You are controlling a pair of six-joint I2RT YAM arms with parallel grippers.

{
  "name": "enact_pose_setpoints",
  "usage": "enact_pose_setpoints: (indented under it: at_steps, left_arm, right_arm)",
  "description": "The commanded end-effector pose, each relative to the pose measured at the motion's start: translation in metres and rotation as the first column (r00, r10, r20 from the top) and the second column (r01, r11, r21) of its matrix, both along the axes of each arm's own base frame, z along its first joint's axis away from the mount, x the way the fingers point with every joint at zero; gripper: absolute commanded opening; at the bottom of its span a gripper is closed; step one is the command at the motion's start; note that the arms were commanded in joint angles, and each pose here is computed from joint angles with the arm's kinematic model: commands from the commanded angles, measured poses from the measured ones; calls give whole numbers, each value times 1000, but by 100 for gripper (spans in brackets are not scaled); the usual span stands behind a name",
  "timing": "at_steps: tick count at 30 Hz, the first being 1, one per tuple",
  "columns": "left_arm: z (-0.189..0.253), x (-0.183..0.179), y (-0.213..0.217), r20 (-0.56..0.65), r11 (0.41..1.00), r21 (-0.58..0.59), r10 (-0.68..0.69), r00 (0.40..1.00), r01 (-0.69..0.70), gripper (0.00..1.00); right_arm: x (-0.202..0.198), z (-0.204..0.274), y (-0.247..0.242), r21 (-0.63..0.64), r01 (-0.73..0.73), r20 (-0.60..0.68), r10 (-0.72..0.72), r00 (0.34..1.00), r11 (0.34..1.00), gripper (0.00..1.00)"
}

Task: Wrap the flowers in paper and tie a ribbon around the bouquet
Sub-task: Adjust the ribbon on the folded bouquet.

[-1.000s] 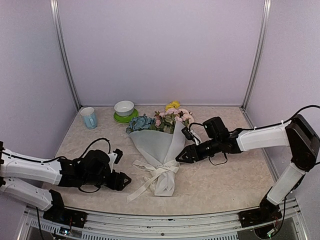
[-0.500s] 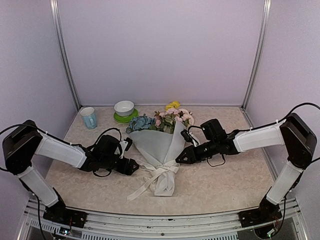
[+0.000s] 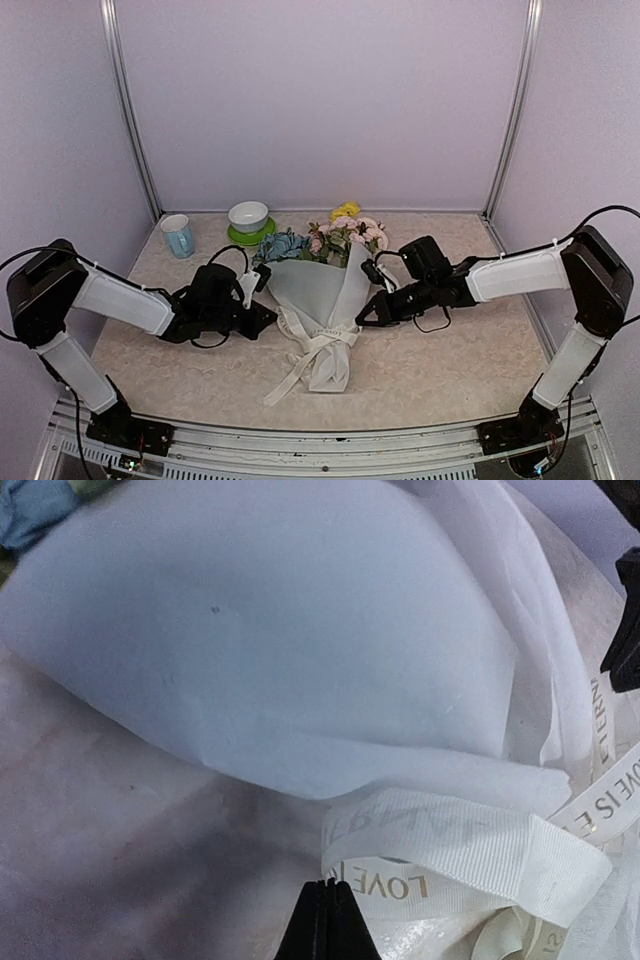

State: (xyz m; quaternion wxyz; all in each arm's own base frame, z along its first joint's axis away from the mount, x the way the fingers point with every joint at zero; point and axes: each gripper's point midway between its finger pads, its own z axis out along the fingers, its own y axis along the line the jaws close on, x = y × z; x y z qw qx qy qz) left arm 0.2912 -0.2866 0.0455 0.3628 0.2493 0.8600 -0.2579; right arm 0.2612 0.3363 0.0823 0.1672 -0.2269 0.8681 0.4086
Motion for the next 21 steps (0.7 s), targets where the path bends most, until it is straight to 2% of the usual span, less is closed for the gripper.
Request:
enact_pose_setpoints:
  at_steps: [1, 9, 13, 21]
  left_arm:
    - [35, 18, 13, 110, 998, -2, 55, 992, -55, 0]
    - [40, 20, 33, 128, 994, 40, 97, 987, -103, 0]
    - [59, 23, 38, 165, 993, 23, 114, 980, -120, 0]
    - [80, 27, 37, 209, 994, 22, 102, 973, -109, 0]
  right_arm:
    - [2, 16, -12, -38, 34, 50, -32, 998, 999, 0]
    - [5, 42, -18, -30, 38, 113, -35, 993, 999, 0]
    - [10, 61, -15, -13, 34, 152, -31, 988, 999, 0]
    - [17, 97, 15, 57, -58, 214, 44, 976, 997, 0]
